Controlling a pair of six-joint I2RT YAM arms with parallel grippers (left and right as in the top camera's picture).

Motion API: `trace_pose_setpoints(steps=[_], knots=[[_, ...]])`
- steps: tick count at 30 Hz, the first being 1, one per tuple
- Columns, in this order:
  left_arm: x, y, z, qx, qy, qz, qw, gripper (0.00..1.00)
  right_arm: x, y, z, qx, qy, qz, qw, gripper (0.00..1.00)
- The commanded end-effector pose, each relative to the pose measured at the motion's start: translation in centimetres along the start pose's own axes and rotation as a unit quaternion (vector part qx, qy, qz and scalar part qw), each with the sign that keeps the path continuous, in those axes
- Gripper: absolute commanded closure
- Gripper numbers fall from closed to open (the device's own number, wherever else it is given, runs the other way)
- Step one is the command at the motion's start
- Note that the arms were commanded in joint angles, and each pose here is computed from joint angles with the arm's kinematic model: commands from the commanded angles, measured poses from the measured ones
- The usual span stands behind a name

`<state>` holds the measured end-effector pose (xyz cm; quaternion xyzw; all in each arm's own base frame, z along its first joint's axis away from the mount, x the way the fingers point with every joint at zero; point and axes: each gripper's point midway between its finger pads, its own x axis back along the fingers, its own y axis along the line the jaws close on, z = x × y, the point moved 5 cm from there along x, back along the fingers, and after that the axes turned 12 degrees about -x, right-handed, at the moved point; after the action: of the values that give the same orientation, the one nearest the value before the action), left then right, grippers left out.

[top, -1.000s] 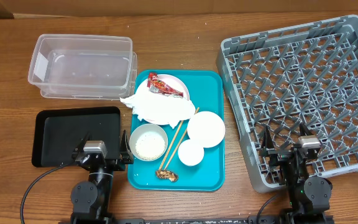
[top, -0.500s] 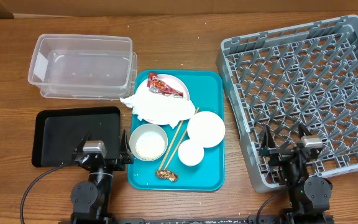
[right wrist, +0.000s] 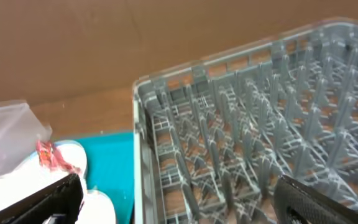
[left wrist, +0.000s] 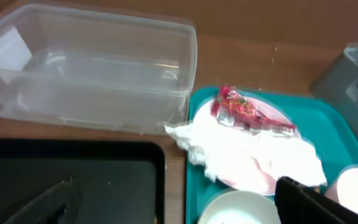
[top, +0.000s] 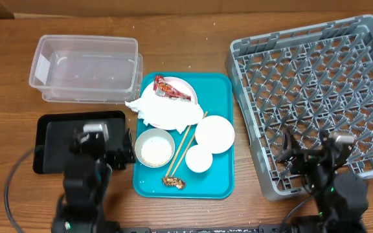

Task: Sort waste into correct bins and load items into the dishwasher
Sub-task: 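Reach the left gripper to the plate and grasp the white tissue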

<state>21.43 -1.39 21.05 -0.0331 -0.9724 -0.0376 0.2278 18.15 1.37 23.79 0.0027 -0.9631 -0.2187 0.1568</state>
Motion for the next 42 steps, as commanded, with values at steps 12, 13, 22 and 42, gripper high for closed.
trace_pose_setpoints(steps=[12,13,22,42], knots=[[-5.9,-2.1,-5.7,0.023,0.211,0.099,0.972,0.0,-1.3,3.0,-5.1,-0.009,0.2,0.079,0.977,0.0],[-6.6,-2.4,-5.6,0.026,0.214,0.11,0.97,0.0,-1.3,3.0,-5.1,-0.009,0.2,0.08,0.976,0.0],[-14.3,-4.2,0.3,0.041,0.319,0.134,0.938,0.18,-1.3,3.0,-5.1,-0.009,0.201,0.08,0.976,0.0],[-19.5,-5.4,5.4,-0.01,0.362,0.075,0.929,0.82,-1.2,2.9,-4.9,-0.009,0.205,0.082,0.975,0.0]])
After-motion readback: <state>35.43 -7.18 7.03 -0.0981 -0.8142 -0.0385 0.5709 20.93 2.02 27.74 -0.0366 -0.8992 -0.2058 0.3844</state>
